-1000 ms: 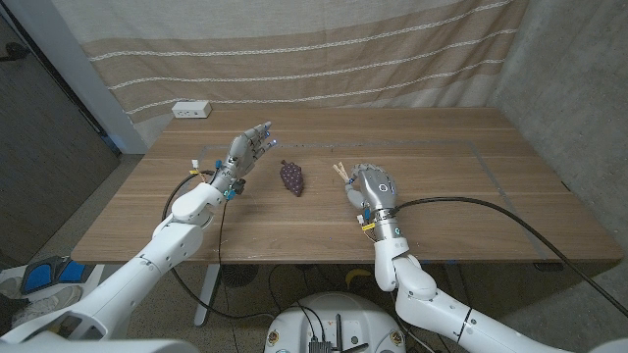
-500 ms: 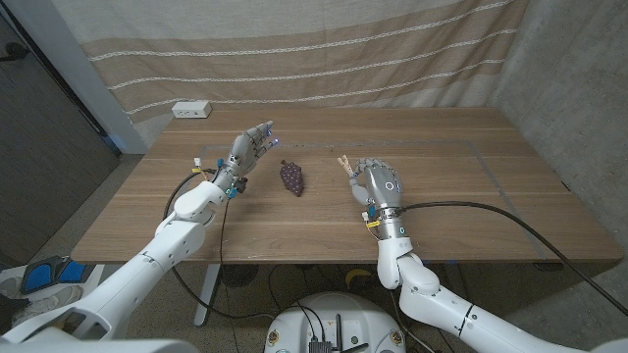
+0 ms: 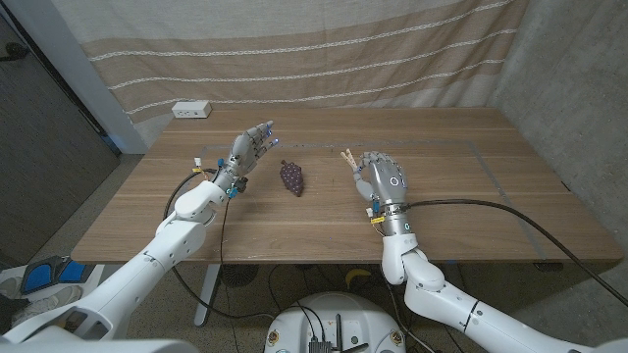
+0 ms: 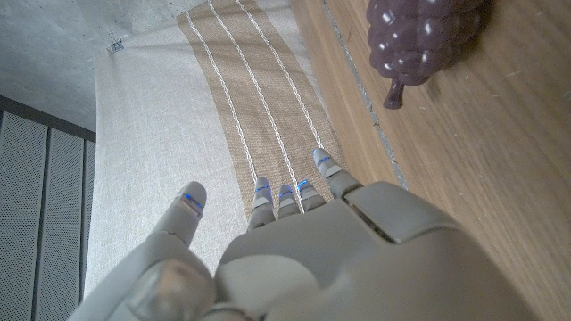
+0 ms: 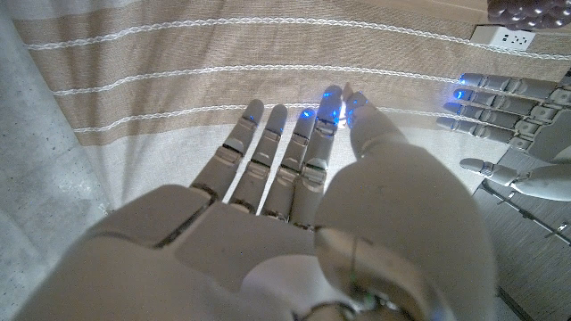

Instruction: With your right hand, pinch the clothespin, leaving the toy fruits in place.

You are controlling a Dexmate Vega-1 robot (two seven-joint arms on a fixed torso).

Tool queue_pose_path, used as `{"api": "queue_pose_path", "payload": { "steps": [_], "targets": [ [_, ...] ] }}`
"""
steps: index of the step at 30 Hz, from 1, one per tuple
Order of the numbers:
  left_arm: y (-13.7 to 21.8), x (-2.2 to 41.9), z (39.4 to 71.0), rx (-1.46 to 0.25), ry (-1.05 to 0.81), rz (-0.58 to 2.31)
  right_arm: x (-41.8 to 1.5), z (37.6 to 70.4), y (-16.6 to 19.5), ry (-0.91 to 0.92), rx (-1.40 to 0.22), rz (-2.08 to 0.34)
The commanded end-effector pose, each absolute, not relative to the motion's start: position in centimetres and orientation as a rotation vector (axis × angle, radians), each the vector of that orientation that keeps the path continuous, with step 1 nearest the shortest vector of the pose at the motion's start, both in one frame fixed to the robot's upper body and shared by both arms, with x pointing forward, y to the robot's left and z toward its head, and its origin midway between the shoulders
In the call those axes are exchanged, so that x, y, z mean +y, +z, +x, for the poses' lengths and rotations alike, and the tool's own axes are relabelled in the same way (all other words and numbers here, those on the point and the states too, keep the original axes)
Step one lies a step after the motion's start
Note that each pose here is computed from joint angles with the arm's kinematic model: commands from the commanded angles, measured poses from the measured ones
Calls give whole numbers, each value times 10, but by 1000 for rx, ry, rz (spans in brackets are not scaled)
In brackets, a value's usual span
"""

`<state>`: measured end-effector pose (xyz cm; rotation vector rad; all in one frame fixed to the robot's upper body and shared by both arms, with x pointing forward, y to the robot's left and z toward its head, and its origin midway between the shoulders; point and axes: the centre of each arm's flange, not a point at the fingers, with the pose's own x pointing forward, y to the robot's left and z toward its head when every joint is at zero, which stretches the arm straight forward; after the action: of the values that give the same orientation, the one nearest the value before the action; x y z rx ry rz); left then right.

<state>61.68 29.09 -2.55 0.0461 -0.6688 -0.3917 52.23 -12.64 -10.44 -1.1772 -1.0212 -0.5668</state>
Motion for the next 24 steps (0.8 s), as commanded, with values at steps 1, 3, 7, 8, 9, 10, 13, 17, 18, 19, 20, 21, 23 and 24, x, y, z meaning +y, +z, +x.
{"api": "queue_pose_path", "payload": {
  "steps": [1,3,7,8,9,10,13,17,18,19,20,21,23,24],
  "targets": [
    [-25,293,617,-677,-392,35,-132,518,-91,-587,-1060,-1213],
    [-25,293,617,-676,-392,32,-133,518,-89,-589,-1066,-1219],
    [-26,294,617,-678,-393,35,-136,517,-86,-595,-1075,-1231],
    [-26,294,617,-678,-392,31,-136,516,-85,-597,-1078,-1233],
    [-26,294,617,-678,-391,31,-136,516,-84,-599,-1081,-1236],
    [-26,294,617,-678,-392,31,-137,515,-83,-599,-1084,-1237],
    [-26,294,618,-679,-392,33,-138,515,-79,-602,-1094,-1247],
    [-27,294,619,-678,-391,26,-141,515,-74,-607,-1110,-1263],
    [-27,294,619,-677,-391,29,-142,515,-73,-607,-1115,-1270],
    [-27,295,619,-677,-390,28,-143,515,-72,-606,-1120,-1277],
    [-27,295,619,-676,-388,25,-143,515,-70,-605,-1124,-1281],
    [-27,295,620,-676,-387,24,-144,515,-69,-603,-1127,-1286],
    [-27,296,620,-675,-387,25,-145,516,-67,-602,-1131,-1294],
    [-27,296,620,-674,-386,23,-145,516,-66,-600,-1133,-1297]
  ]
}}
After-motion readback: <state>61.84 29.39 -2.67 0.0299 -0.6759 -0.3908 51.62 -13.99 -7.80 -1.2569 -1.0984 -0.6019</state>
